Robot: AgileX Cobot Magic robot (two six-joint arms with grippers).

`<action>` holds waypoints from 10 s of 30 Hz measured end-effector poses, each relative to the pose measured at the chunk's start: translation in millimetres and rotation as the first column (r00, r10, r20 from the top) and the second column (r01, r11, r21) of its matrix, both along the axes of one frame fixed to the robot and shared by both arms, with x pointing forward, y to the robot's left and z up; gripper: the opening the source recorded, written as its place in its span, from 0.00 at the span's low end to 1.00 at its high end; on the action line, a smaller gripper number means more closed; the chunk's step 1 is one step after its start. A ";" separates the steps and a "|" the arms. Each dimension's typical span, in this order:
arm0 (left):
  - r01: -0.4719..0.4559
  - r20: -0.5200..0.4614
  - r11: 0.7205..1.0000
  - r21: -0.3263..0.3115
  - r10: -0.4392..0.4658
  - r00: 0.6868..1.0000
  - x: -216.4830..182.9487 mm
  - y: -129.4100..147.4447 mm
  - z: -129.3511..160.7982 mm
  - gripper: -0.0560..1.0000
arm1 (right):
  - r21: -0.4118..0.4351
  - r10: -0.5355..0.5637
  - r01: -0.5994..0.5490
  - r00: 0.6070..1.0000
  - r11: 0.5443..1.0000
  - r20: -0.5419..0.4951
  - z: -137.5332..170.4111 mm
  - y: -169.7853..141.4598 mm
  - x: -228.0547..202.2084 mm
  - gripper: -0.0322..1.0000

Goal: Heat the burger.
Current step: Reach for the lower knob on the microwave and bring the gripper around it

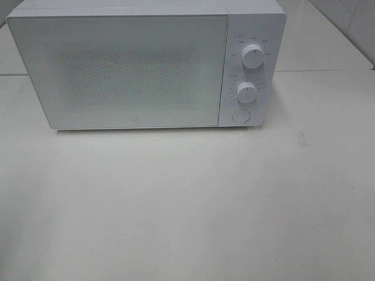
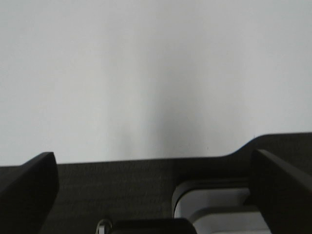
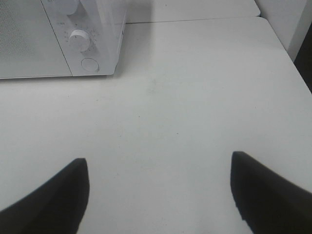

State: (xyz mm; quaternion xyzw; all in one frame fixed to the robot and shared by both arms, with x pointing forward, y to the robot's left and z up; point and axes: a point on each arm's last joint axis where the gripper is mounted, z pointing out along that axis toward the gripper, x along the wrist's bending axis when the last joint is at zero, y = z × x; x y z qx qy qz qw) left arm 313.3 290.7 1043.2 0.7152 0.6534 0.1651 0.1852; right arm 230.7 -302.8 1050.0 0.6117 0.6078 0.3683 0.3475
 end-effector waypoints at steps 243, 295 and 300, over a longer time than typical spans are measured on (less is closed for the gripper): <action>-0.044 0.551 0.989 -0.138 0.114 0.827 -83.9 12.9 13.7 0.98 | -0.062 -0.038 0.060 0.949 0.996 0.313 -141.6 175.4 287.5 0.77; -0.044 0.551 0.989 -0.138 0.114 0.827 -83.9 12.9 13.7 0.98 | -0.023 -0.068 0.078 0.960 0.997 0.273 -168.3 167.1 332.2 0.44; -0.044 0.551 0.989 -0.138 0.114 0.827 -83.9 12.9 13.7 0.98 | -0.026 -0.068 0.079 0.956 0.997 0.285 -168.9 167.0 332.5 0.44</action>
